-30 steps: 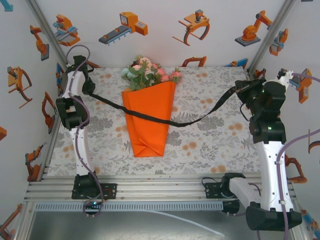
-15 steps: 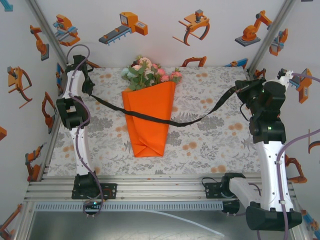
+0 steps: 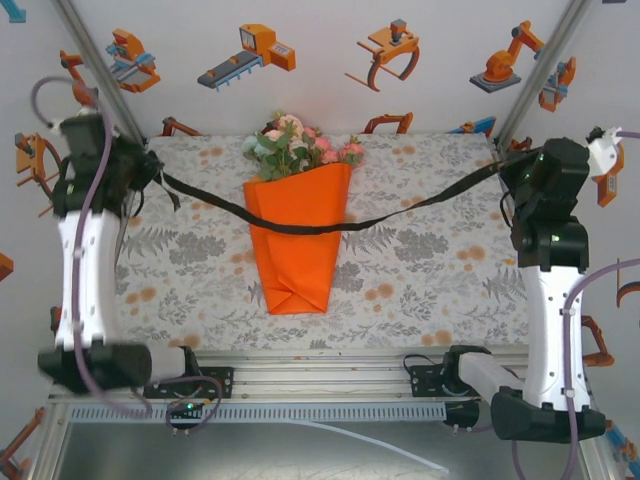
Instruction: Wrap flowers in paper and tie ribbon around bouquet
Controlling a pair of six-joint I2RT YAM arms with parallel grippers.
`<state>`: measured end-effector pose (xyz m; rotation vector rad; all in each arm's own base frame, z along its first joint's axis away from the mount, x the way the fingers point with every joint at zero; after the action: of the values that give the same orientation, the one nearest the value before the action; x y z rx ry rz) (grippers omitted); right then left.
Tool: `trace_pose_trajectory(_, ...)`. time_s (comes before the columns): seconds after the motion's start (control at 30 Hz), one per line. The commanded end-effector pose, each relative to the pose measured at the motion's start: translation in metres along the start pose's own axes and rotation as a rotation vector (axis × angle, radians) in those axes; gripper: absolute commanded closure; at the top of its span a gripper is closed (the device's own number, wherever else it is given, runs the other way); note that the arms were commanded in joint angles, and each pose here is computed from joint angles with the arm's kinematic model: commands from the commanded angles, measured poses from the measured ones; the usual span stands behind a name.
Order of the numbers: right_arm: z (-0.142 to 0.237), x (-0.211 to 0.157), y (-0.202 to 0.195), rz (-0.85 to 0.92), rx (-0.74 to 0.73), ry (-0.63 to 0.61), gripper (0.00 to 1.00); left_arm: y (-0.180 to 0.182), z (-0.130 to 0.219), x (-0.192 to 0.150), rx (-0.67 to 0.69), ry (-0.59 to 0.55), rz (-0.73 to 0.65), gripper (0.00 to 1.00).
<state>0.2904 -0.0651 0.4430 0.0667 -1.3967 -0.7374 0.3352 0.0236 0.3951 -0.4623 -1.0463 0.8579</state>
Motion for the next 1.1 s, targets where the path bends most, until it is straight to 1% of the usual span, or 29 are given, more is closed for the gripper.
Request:
trace_pose_trajectory(0.0,0.007,-0.003,-0.045,0.037,-0.231,0.002,1.00,0.032,0.024,-0.031,0.033,0.069,0.082,1.00)
trace_pose_trajectory(0.07,0.018,-0.006,-0.058,0.045,-0.278,-0.009,1.00,0.049,0.057,-0.039,0.040,0.034,0.103,1.00)
trace_pose_trajectory(0.13,0.033,-0.008,-0.076,0.076,-0.354,-0.032,1.00,0.072,0.092,-0.045,0.082,-0.031,0.127,1.00)
trace_pose_trajectory(0.2,0.056,-0.004,-0.099,0.121,-0.467,-0.088,1.00,0.097,0.123,-0.052,0.115,-0.102,0.164,1.00)
trace_pose_trajectory(0.27,0.075,-0.002,-0.118,0.162,-0.569,-0.143,1.00,0.118,0.140,-0.061,0.141,-0.143,0.202,1.00)
trace_pose_trajectory(0.37,0.094,-0.004,-0.141,0.193,-0.706,-0.202,1.00,0.156,0.150,-0.070,0.261,-0.220,0.231,1.00)
trace_pose_trajectory(0.4,0.095,-0.008,-0.144,0.194,-0.720,-0.200,1.00,0.167,0.148,-0.072,0.300,-0.238,0.242,1.00)
trace_pose_trajectory(0.47,0.088,-0.023,-0.151,0.192,-0.731,-0.169,1.00,0.184,0.135,-0.080,0.358,-0.242,0.264,0.97)
trace_pose_trajectory(0.6,0.061,-0.065,-0.160,0.178,-0.720,-0.042,1.00,0.204,0.106,-0.089,0.451,-0.244,0.292,0.96)
trace_pose_trajectory(0.73,0.034,-0.109,-0.168,0.143,-0.699,0.070,1.00,0.217,0.079,-0.084,0.526,-0.297,0.295,0.97)
trace_pose_trajectory(0.87,0.010,-0.149,-0.168,0.111,-0.622,0.168,1.00,0.227,0.049,-0.079,0.546,-0.340,0.338,1.00)
trace_pose_trajectory(0.93,0.003,-0.161,-0.171,0.110,-0.621,0.200,1.00,0.231,0.021,-0.080,0.509,-0.315,0.360,1.00)
trace_pose_trajectory(1.0,-0.002,-0.171,-0.173,0.113,-0.624,0.233,1.00,0.245,0.005,-0.082,0.526,-0.278,0.436,1.00)
trace_pose_trajectory(1.07,-0.008,-0.177,-0.172,0.112,-0.610,0.250,1.00,0.260,-0.008,-0.080,0.557,-0.279,0.483,1.00)
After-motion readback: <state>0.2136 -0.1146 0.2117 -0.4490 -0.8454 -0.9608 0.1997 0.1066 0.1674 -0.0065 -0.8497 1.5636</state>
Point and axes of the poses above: each hand's point on the last joint's axis, 136 mm out from that joint toward the fingers, its own z axis back along the fingers, its own y axis along the line the jaws close on, x = y × z, the point moved 3 cm from there along z, back along the fingers, and after that the axes turned 12 degrees about z, right-handed, at the moved point
